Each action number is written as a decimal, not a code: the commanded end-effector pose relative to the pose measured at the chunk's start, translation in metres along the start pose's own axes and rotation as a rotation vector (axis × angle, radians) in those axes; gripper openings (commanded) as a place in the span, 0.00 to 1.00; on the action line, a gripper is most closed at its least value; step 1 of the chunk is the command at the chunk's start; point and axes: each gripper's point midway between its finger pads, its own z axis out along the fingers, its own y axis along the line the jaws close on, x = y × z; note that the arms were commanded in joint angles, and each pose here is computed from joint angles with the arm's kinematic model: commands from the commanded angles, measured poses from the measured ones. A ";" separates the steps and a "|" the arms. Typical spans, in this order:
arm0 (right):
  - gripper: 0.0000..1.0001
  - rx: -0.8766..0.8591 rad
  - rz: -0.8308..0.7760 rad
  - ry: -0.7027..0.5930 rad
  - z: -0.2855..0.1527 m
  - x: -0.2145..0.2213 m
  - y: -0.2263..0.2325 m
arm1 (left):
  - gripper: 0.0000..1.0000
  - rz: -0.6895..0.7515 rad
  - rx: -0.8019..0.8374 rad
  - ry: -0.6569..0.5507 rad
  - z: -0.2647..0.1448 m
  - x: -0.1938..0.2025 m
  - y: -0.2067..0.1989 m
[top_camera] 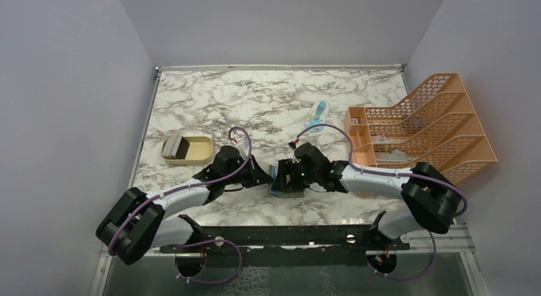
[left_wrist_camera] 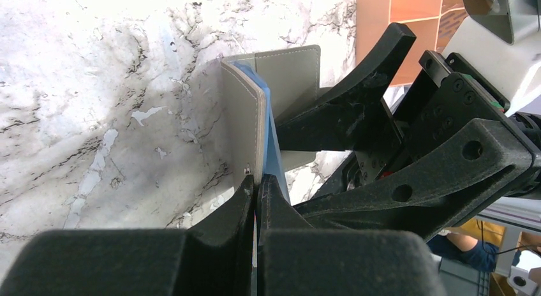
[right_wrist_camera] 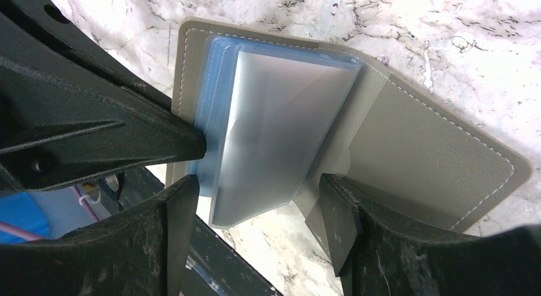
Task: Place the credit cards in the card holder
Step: Open the card holder at the center of the board.
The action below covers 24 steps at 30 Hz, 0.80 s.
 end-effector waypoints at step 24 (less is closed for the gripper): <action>0.58 0.360 -0.015 -0.043 -0.014 0.000 -0.066 | 0.00 0.006 0.012 0.006 0.001 0.002 -0.001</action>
